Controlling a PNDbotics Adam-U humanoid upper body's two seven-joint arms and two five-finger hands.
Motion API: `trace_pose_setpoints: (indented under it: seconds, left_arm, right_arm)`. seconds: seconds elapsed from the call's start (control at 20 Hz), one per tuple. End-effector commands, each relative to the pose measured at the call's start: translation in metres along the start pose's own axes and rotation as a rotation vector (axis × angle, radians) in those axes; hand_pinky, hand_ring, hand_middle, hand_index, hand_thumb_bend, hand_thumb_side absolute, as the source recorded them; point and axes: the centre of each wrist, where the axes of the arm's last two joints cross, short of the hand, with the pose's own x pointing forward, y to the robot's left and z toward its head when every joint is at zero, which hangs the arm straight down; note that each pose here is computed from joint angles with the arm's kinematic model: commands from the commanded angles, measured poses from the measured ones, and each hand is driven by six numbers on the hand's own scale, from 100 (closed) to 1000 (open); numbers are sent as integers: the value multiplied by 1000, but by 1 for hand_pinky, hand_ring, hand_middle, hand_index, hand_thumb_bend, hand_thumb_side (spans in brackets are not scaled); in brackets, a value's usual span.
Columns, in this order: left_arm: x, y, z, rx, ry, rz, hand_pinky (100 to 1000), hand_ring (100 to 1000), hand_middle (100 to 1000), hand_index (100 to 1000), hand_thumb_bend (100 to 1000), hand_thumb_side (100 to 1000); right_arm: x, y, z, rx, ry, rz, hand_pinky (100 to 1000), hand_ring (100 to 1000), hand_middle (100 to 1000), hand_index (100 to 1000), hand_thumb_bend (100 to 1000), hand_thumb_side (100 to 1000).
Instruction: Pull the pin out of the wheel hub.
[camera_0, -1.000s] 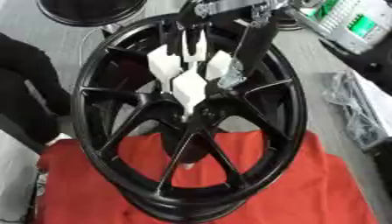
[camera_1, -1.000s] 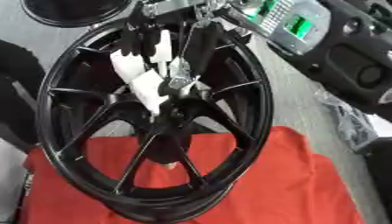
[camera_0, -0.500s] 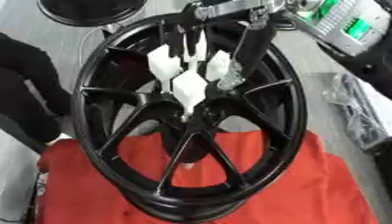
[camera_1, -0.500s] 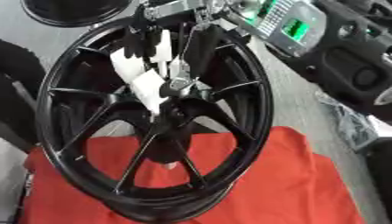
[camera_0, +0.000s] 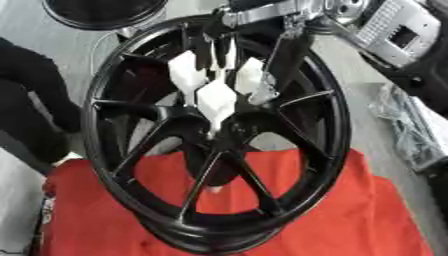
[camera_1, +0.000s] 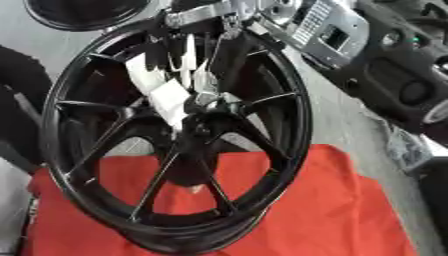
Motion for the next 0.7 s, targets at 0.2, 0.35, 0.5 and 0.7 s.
trace_pose_setpoints:
  seconds: [0.2,0.35,0.5,0.7]
  left_arm:
    - [9,-1,-4,-18,-31,-2,641,808,720,718,339,677]
    - [9,-2,-4,-20,-30,-2,642,808,720,718,338,677]
    - [9,-2,-4,-22,-30,-2,641,809,721,718,338,678]
    - [9,-2,-3,-26,-29,-1,641,809,721,718,337,678]
  right_arm:
    - [-1,-4,2,-28,20,12,733,647,662,757,484,158]
    - [-1,-2,1,-32,24,11,732,646,660,757,481,158]
    - [-2,-1,0,-34,28,12,729,643,659,756,478,155]
    - [-2,0,-1,-38,29,13,730,644,659,756,475,150]
